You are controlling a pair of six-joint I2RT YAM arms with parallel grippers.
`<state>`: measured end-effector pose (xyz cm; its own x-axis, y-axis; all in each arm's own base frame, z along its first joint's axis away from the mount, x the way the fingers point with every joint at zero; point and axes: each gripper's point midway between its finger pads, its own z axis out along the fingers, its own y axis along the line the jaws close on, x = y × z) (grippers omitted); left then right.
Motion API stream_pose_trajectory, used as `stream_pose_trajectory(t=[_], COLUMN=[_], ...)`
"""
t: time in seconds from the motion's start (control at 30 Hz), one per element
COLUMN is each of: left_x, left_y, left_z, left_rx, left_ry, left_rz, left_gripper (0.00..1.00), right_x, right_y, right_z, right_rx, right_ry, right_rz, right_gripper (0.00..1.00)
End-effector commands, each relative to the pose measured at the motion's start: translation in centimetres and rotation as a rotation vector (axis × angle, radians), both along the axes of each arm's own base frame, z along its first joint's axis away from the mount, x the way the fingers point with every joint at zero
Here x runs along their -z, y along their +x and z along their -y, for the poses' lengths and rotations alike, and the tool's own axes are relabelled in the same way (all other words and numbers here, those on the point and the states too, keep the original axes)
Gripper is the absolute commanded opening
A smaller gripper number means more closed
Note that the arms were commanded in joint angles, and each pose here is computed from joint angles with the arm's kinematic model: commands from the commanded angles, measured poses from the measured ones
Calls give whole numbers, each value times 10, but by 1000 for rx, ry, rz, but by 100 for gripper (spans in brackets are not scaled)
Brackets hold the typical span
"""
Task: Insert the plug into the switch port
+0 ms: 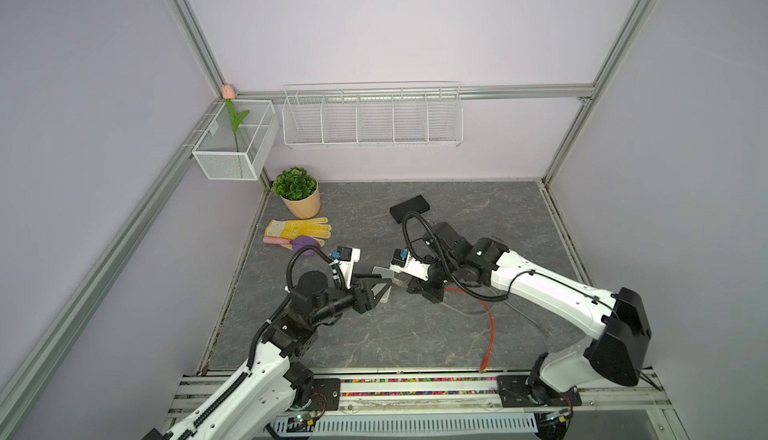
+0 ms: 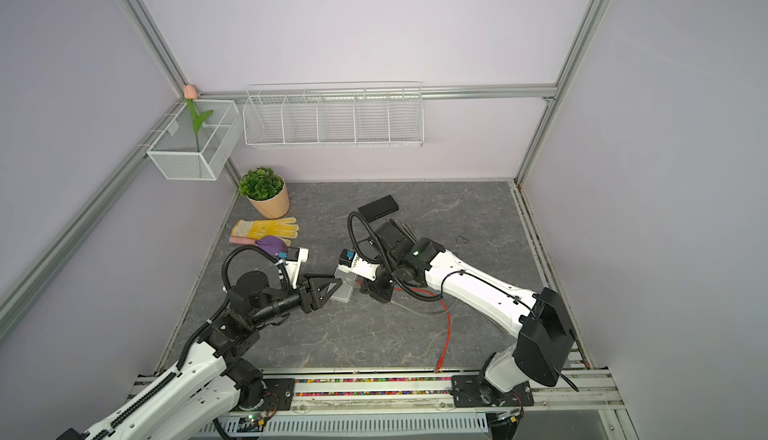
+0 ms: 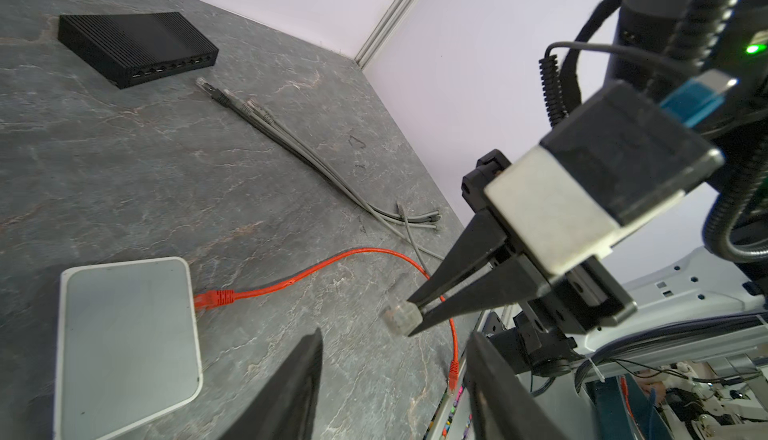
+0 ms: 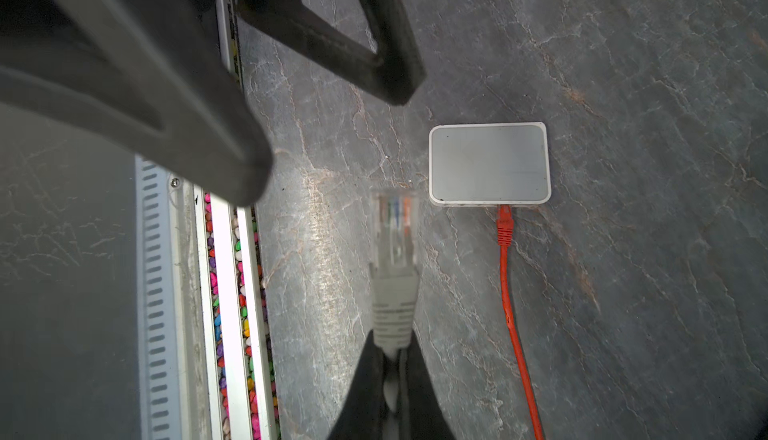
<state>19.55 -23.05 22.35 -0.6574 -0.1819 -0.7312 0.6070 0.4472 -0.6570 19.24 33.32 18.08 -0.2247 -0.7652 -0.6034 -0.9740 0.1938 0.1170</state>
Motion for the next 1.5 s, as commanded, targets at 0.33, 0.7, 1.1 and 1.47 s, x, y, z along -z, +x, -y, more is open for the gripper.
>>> stream_pose_trajectory(t=[0.33,0.7,1.1,1.47], left_x=[-8,10,4,-2], left_y=[-1,1,0,1], left_z=[16,17,23,26], left_rx=[60,46,75,79], left_ry=[-59,13,-20,-39], left_rz=[5,-60,-82,-112], left_gripper=[47,36,29,35], right_x=[-7,-7,5,20], right_y=[-9,0,13,21], right_z=[-5,-4,-4,-7], right_rx=[-40,-2,49,75], right_ry=[48,38,-32,-94], right_rz=[-30,6,93,139], right_gripper=[7,7,6,7])
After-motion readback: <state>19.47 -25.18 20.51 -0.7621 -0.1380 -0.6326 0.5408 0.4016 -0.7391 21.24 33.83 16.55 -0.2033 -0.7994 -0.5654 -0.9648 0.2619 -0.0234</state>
